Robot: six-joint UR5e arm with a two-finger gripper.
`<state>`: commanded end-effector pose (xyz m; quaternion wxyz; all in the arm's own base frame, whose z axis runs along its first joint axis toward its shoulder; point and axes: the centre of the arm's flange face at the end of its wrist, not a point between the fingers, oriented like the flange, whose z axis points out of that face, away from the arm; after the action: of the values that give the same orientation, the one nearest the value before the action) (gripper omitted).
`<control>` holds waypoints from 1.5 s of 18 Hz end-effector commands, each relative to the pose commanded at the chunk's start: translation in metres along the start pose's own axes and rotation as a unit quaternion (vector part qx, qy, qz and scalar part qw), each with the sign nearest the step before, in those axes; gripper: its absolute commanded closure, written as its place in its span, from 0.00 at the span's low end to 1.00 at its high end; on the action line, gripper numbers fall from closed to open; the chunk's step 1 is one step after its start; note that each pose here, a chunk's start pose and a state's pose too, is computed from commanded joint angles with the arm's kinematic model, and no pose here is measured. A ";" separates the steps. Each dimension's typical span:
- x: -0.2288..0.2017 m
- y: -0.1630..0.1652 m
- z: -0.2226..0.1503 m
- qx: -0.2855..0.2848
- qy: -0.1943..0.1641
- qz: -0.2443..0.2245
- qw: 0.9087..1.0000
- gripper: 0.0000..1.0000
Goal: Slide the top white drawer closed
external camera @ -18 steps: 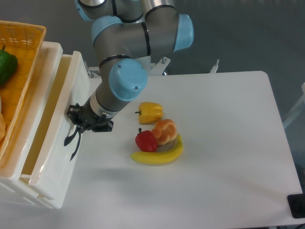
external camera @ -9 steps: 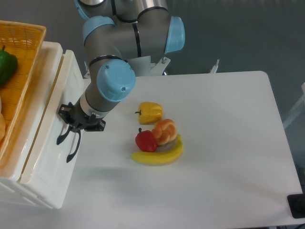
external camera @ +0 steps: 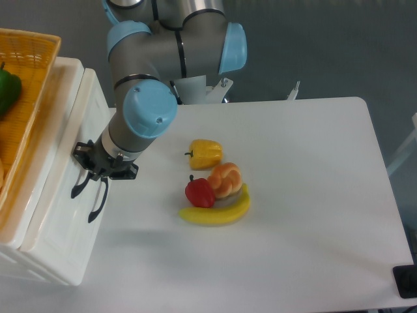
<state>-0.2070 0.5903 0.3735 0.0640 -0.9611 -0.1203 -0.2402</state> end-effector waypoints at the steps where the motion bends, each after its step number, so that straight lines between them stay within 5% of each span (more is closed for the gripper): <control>1: 0.001 0.000 0.000 0.000 0.000 0.001 1.000 1.00; 4: -0.001 0.001 -0.004 0.002 -0.002 0.003 1.000 0.96; 7: -0.027 0.005 -0.021 0.016 -0.008 -0.013 1.000 0.60; 11: -0.069 0.014 -0.055 0.043 -0.021 -0.045 0.998 0.51; 13: -0.099 0.022 -0.072 0.053 -0.046 -0.064 0.995 0.26; 14: -0.114 0.028 -0.080 0.049 -0.070 -0.074 0.994 0.00; 23: -0.237 0.075 -0.146 0.073 -0.195 -0.150 0.967 0.00; 26: -0.279 0.090 -0.161 0.057 -0.223 -0.092 0.969 0.00; 27: -0.320 0.114 -0.179 0.039 -0.231 -0.017 0.972 0.00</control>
<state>-0.5305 0.3841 0.3705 0.0678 -0.9852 -0.1574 -0.0075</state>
